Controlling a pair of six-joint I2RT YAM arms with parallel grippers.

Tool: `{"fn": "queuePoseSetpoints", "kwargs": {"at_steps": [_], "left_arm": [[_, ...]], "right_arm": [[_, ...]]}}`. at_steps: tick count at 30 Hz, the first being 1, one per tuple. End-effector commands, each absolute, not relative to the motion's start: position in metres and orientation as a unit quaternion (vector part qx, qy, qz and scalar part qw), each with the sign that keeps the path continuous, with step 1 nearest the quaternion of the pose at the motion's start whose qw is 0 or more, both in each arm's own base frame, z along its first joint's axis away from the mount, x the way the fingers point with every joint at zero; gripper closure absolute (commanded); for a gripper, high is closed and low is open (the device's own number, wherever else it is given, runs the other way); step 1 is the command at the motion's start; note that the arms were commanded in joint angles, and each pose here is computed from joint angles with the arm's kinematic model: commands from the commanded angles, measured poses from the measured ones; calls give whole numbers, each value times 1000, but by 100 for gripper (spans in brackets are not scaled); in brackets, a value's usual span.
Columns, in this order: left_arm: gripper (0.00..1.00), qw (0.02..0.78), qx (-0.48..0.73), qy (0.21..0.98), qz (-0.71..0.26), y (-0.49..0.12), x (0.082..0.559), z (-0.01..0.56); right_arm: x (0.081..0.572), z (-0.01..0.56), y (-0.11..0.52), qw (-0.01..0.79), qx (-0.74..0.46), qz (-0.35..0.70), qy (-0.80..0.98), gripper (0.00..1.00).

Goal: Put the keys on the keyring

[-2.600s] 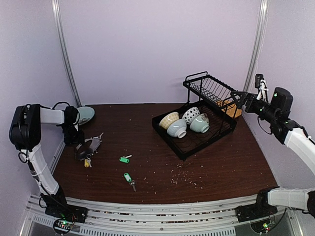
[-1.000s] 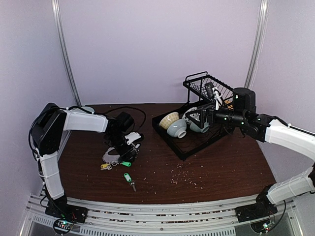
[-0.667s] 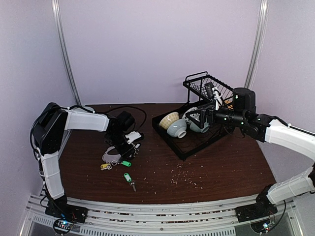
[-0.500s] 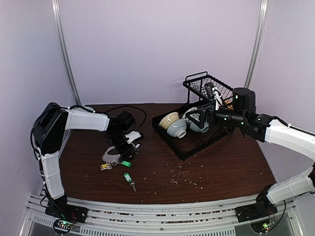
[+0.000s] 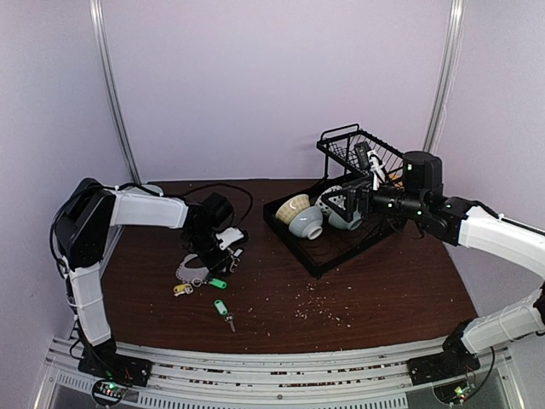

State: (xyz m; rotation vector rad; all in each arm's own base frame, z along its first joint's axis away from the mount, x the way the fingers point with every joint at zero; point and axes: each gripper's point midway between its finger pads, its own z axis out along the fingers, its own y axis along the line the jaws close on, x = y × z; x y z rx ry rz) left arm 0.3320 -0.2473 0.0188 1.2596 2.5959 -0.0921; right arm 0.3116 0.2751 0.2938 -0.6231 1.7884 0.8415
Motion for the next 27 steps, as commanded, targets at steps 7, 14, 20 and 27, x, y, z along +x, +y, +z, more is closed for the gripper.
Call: {"fn": "queuePoseSetpoints", "kwargs": {"at_steps": [7, 14, 20, 27], "left_arm": [[65, 360, 366, 858, -4, -263, 372, 131], [65, 492, 384, 781, -3, -290, 343, 197], [64, 565, 444, 695, 25, -322, 298, 244], [64, 593, 454, 663, 54, -337, 281, 268]], "right_arm": [[316, 318, 287, 522, -203, 391, 731, 0], [330, 300, 335, 476, -164, 439, 744, 4], [348, 306, 385, 425, -198, 473, 746, 17], [324, 303, 421, 359, -245, 517, 738, 29]]}}
